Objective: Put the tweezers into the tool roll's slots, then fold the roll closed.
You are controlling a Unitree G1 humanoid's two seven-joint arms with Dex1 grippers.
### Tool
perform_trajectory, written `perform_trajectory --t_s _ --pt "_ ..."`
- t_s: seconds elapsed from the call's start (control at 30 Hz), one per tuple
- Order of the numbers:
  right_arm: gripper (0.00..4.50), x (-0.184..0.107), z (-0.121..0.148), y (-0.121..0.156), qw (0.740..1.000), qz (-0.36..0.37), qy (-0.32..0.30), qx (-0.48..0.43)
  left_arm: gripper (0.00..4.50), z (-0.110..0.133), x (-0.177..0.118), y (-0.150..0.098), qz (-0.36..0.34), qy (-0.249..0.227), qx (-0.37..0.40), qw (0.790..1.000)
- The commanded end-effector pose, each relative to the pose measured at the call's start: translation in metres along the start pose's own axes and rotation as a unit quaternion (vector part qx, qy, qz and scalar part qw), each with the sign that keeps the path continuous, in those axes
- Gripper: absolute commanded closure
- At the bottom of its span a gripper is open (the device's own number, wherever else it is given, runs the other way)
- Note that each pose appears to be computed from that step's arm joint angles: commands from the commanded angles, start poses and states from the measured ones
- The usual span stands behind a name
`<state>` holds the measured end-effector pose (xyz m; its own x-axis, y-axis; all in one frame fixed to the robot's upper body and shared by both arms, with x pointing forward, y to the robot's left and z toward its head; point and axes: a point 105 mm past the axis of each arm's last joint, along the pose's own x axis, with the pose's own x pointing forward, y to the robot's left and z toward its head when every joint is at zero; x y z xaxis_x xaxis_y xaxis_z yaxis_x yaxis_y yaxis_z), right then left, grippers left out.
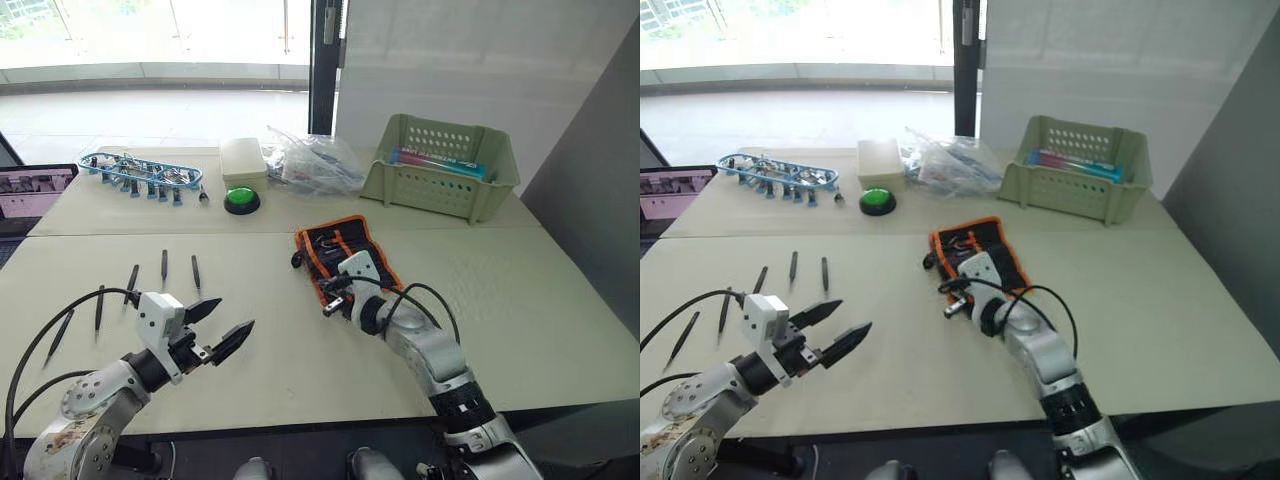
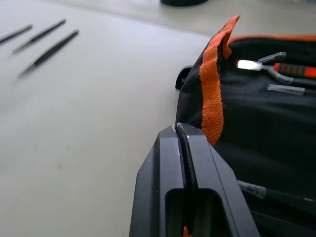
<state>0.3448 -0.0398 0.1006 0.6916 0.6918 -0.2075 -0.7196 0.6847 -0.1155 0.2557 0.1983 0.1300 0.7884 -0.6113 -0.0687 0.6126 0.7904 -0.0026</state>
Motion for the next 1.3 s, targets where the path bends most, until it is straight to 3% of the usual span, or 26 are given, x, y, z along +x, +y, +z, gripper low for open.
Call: perform_trajectory --t_s 0.03,0.13,0.2,0.33,0.53,0.7,0.83,0.93,1.07,1.23,1.3 --pt "4.46 -0.016 0.005 0.012 0.995 0.046 -0.020 -0.090 0.00 0.007 0.001 0.001 -0.036 0.002 0.046 0.998" --pt "4.46 -0.032 -0.001 0.019 0.986 0.083 -0.029 -0.140 0.00 0.003 0.003 0.008 -0.074 0.029 0.097 0.992" --pt "4.46 -0.042 -0.004 0.020 0.979 0.100 -0.033 -0.175 0.00 -0.004 0.008 0.012 -0.118 0.062 0.160 0.978" --pt "4.46 -0.055 -0.005 0.025 0.966 0.132 -0.043 -0.219 0.00 0.000 0.022 0.015 -0.203 0.074 0.213 0.953" --pt "4.46 -0.074 -0.009 0.042 0.934 0.186 -0.040 -0.304 0.00 0.020 0.063 0.028 -0.298 0.085 0.328 0.892" --pt "4.46 -0.072 -0.015 0.044 0.921 0.189 -0.036 -0.339 0.00 0.028 0.093 0.025 -0.364 0.095 0.371 0.849" --pt "4.46 -0.071 -0.012 0.037 0.927 0.172 -0.038 -0.332 0.00 0.040 0.117 0.022 -0.387 0.097 0.356 0.845" --pt "4.46 -0.072 0.001 0.030 0.957 0.137 -0.061 -0.249 0.00 0.056 0.137 0.023 -0.380 0.098 0.291 0.872" --pt "3.30 -0.077 0.011 0.021 0.986 0.090 -0.081 -0.111 0.00 0.062 0.144 0.023 -0.381 0.106 0.274 0.876" --pt "1.56 -0.077 0.015 -0.005 0.996 0.007 -0.084 0.001 0.00 0.062 0.151 0.019 -0.382 0.111 0.244 0.884" --pt "1.56 -0.074 0.008 -0.013 0.998 -0.014 -0.066 0.014 0.00 0.059 0.154 0.019 -0.376 0.117 0.242 0.887"
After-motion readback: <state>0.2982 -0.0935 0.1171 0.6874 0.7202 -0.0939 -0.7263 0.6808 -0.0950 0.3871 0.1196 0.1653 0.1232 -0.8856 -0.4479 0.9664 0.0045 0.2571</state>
